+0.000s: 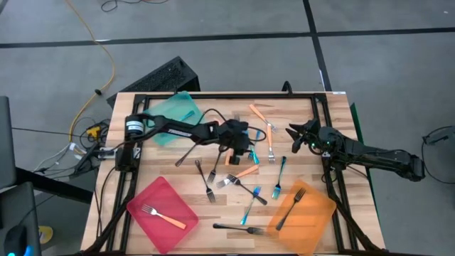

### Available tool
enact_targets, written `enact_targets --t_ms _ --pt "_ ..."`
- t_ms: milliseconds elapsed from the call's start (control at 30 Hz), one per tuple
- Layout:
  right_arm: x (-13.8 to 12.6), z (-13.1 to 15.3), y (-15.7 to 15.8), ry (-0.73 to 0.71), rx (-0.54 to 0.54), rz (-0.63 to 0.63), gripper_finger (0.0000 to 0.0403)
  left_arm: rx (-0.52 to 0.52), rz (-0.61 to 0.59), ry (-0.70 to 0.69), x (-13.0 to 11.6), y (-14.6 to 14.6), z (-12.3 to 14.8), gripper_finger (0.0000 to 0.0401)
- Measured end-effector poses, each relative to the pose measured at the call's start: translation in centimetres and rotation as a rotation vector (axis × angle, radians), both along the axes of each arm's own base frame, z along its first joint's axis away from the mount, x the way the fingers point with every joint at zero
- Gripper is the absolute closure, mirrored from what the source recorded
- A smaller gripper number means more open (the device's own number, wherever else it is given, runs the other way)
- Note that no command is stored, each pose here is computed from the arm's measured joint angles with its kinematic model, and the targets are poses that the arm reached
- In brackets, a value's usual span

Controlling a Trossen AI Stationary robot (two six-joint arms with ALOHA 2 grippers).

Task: Sort silverware by color (type)
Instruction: Put the blue fork into the blue bin

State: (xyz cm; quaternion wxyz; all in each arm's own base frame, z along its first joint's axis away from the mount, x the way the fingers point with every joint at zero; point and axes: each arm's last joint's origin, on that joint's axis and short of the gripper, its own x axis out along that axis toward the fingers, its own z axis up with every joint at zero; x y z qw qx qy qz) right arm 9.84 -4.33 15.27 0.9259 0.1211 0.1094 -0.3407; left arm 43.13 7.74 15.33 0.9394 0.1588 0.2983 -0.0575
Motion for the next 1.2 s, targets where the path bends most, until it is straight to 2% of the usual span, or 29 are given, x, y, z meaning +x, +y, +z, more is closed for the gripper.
enact_targets --t_ms 167,300,467,600,667,900,967,1033,1133,1167,1200 --pt "0.0 0.0 0.0 0.000 0.000 0.000 0.0248 -0.003 -0.002 0.014 0.9 0.1 -1.3 0.0285" --pt "0.0 0.0 0.0 0.000 0.000 0.001 0.0248 0.073 0.003 0.045 1.2 0.1 -2.1 0.0285" --pt "0.0 0.0 0.0 0.001 -0.001 0.001 0.0248 0.120 -0.044 0.035 1.3 0.3 -1.8 0.0285" --pt "0.0 0.0 0.0 0.001 -0.001 0.001 0.0248 0.127 -0.012 0.017 1.6 0.6 -1.3 0.0285" --pt "0.0 0.0 0.0 0.001 -0.001 0.001 0.0248 0.070 0.047 0.015 1.6 1.0 -1.1 0.0285" --pt "0.0 0.0 0.0 0.001 -0.001 0.001 0.0248 -0.262 0.446 -0.029 1.7 2.0 -0.6 0.0285" --pt "0.0 0.0 0.0 0.001 -0.001 0.001 0.0248 -0.342 0.504 -0.031 1.8 1.6 -0.6 0.0285" --pt "0.0 0.0 0.0 0.001 -0.001 0.001 0.0248 -0.386 0.437 -0.010 1.9 0.7 -0.7 0.0285" --pt "0.0 0.0 0.0 0.001 -0.001 0.001 0.0248 -0.373 0.209 0.044 2.1 -1.7 -0.9 0.0285" --pt "0.0 0.0 0.0 0.001 -0.001 0.001 0.0248 -0.352 0.168 0.046 2.2 -2.5 -0.9 0.0285" --pt "0.0 0.0 0.0 0.000 -0.001 0.001 0.0248 -0.326 0.181 0.043 2.3 -3.1 -0.9 0.0285"
